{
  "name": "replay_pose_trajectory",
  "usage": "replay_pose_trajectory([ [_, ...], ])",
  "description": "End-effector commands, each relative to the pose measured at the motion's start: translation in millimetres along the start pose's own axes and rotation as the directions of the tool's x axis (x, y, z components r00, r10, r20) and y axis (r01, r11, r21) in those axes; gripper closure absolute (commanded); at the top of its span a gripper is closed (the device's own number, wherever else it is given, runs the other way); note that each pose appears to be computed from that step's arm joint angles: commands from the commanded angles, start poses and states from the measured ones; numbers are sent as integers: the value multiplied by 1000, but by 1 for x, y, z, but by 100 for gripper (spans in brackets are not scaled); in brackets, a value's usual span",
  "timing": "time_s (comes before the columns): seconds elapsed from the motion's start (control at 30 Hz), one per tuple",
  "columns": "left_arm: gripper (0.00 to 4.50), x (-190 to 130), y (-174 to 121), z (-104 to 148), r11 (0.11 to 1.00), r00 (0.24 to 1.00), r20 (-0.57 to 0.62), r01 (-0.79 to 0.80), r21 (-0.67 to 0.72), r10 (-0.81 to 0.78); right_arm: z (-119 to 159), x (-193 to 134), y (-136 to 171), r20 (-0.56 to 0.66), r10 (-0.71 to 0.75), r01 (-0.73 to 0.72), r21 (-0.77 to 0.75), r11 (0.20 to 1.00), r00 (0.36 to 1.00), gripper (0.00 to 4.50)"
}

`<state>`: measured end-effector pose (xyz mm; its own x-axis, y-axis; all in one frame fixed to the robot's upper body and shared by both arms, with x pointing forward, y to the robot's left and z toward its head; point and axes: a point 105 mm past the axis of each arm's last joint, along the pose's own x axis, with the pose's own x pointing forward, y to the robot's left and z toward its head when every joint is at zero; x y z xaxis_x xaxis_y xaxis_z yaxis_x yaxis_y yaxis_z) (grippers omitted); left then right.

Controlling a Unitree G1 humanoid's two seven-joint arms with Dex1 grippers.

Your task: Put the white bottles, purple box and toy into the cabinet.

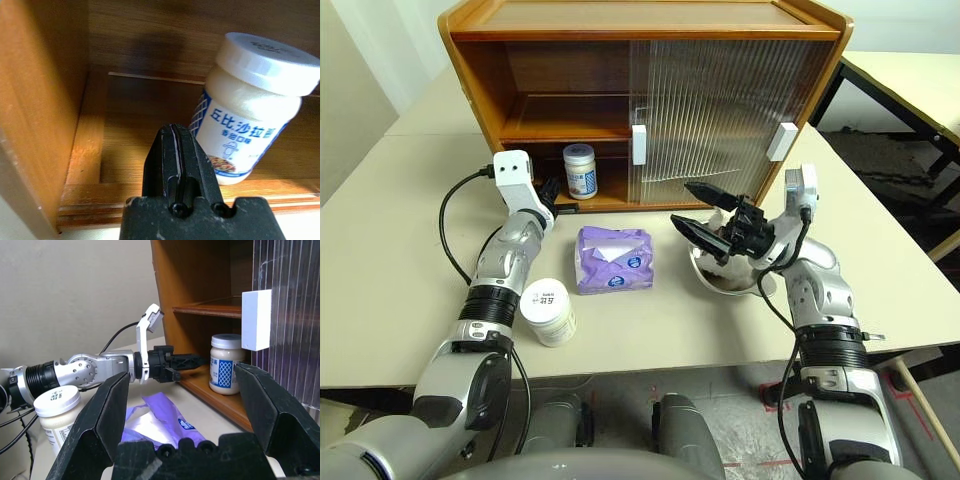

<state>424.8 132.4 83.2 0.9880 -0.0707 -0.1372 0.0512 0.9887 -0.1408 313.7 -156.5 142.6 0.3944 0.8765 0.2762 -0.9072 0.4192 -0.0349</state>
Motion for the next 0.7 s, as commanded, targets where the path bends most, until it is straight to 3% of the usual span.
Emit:
replay_pose_trajectory([
  [0.03,446,4,-1,2,1000,1000,3,-7,13,7,3,-2,1,-9,1,-1,-30,1000,1000,0],
  [0.7,446,21,-21,1,998,999,-22,51,31,-50,12,6,5,-7,-9,8,-47,999,1000,0],
])
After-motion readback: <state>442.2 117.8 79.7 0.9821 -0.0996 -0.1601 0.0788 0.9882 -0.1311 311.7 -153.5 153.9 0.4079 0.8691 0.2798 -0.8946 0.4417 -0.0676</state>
